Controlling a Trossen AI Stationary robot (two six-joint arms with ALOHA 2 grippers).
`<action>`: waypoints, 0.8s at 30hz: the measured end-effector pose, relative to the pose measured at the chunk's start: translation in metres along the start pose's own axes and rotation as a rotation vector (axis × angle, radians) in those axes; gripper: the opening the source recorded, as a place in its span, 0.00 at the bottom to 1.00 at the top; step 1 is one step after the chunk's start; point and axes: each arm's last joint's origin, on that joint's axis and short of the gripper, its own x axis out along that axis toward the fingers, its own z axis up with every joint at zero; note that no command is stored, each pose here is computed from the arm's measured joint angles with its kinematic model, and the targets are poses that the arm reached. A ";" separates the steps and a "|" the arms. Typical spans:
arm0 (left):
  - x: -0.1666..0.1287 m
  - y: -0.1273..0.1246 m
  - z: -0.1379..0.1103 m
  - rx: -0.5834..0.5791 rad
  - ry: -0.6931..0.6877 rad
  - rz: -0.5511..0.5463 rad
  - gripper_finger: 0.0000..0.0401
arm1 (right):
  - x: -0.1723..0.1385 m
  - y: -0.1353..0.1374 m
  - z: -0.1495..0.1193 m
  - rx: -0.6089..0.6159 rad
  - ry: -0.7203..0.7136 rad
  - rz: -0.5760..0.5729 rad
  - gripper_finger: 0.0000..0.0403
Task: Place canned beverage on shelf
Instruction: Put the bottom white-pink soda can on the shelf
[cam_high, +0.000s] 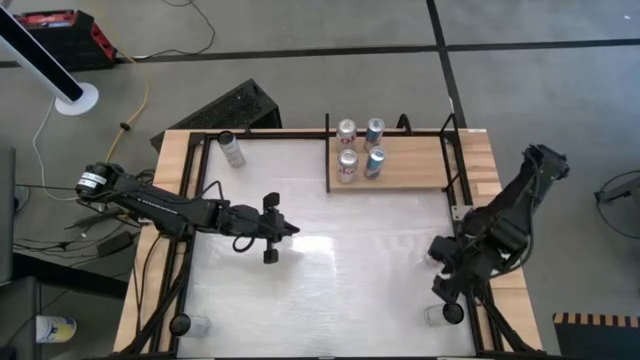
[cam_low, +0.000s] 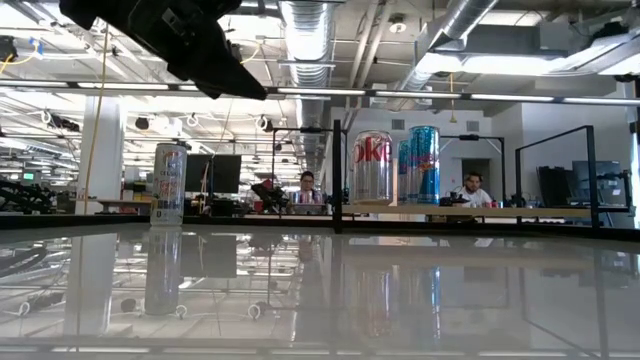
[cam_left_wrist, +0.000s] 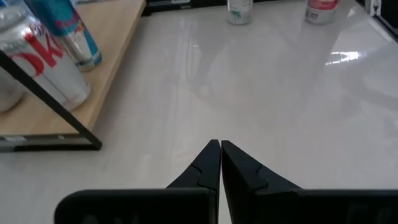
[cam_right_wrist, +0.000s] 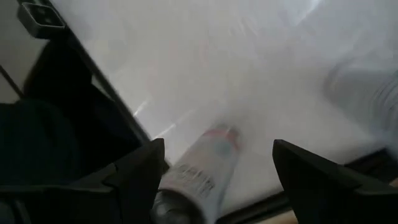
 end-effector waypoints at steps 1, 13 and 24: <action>0.000 0.000 0.000 0.013 -0.002 0.003 0.00 | -0.001 0.002 -0.002 0.029 0.014 0.007 0.81; 0.001 0.010 0.012 0.114 -0.115 0.049 0.00 | 0.007 0.032 -0.033 0.378 0.176 -0.076 0.81; 0.005 0.024 0.011 0.125 -0.111 0.045 0.00 | 0.020 0.048 -0.041 0.408 0.194 -0.132 0.81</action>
